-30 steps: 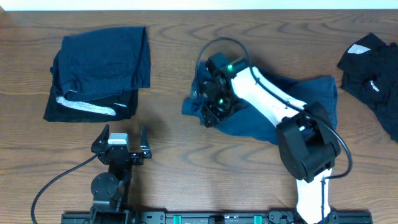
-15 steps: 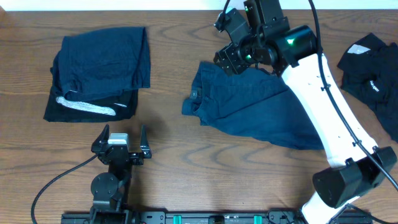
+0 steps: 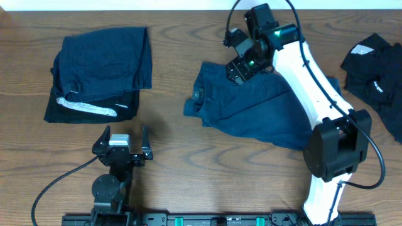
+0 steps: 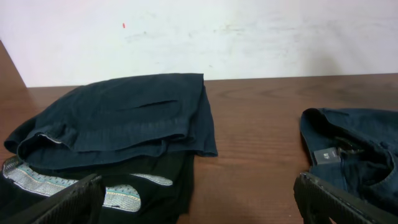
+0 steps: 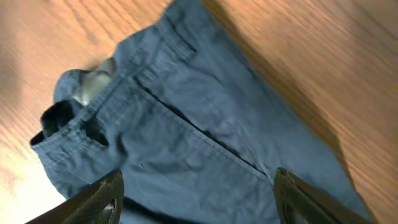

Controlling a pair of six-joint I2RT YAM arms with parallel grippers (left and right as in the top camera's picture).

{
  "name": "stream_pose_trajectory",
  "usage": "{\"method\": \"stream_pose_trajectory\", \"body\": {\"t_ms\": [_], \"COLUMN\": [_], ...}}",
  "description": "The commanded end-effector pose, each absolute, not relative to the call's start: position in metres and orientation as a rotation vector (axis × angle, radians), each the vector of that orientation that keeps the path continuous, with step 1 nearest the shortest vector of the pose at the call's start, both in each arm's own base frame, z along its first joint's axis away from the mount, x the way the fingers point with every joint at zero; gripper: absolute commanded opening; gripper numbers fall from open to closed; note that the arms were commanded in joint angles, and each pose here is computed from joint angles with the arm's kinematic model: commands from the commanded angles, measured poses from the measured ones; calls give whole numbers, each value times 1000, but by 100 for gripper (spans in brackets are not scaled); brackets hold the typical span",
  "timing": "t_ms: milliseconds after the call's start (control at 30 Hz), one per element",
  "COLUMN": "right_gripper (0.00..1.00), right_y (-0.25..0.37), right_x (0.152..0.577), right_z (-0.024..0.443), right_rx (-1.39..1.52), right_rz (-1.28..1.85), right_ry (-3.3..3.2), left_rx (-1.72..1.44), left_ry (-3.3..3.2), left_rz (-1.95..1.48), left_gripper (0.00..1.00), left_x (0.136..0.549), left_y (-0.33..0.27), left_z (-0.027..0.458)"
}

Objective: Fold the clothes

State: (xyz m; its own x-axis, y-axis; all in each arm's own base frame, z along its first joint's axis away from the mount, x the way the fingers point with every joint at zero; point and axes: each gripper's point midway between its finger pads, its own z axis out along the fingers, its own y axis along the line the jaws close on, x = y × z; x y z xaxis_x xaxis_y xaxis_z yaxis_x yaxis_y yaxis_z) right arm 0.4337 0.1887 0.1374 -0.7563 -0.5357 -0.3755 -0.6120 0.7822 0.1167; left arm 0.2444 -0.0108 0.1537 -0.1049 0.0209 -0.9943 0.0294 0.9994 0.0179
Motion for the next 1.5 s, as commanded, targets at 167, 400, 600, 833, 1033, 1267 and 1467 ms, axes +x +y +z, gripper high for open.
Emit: {"method": "stream_pose_trajectory", "body": {"t_ms": [167, 400, 600, 833, 1033, 1267, 1467], "right_gripper": [82, 84, 82, 82, 83, 83, 78], "right_y": [89, 7, -49, -91, -99, -109, -121], "right_x": [424, 415, 414, 405, 403, 397, 406], "right_z": [134, 132, 135, 131, 122, 106, 104], "right_rx": [-262, 174, 415, 571, 601, 642, 624], "right_rz": [229, 305, 423, 417, 415, 420, 632], "right_ry": [2945, 3013, 2949, 2915, 2911, 2912, 2769], "left_rx": [91, 94, 183, 248, 345, 411, 457], "left_ry": [1724, 1640, 1557, 1734, 2000, 2322, 2336], "left_rz": [92, 79, -197, -309, -495, -595, -643], "left_gripper": [98, 98, 98, 98, 98, 98, 98], "left_x": [244, 246, 242, 263, 317, 386, 428], "left_y": [-5, -7, -48, -68, -104, -150, -177], "left_z": [137, 157, 188, 219, 261, 245, 207]}}
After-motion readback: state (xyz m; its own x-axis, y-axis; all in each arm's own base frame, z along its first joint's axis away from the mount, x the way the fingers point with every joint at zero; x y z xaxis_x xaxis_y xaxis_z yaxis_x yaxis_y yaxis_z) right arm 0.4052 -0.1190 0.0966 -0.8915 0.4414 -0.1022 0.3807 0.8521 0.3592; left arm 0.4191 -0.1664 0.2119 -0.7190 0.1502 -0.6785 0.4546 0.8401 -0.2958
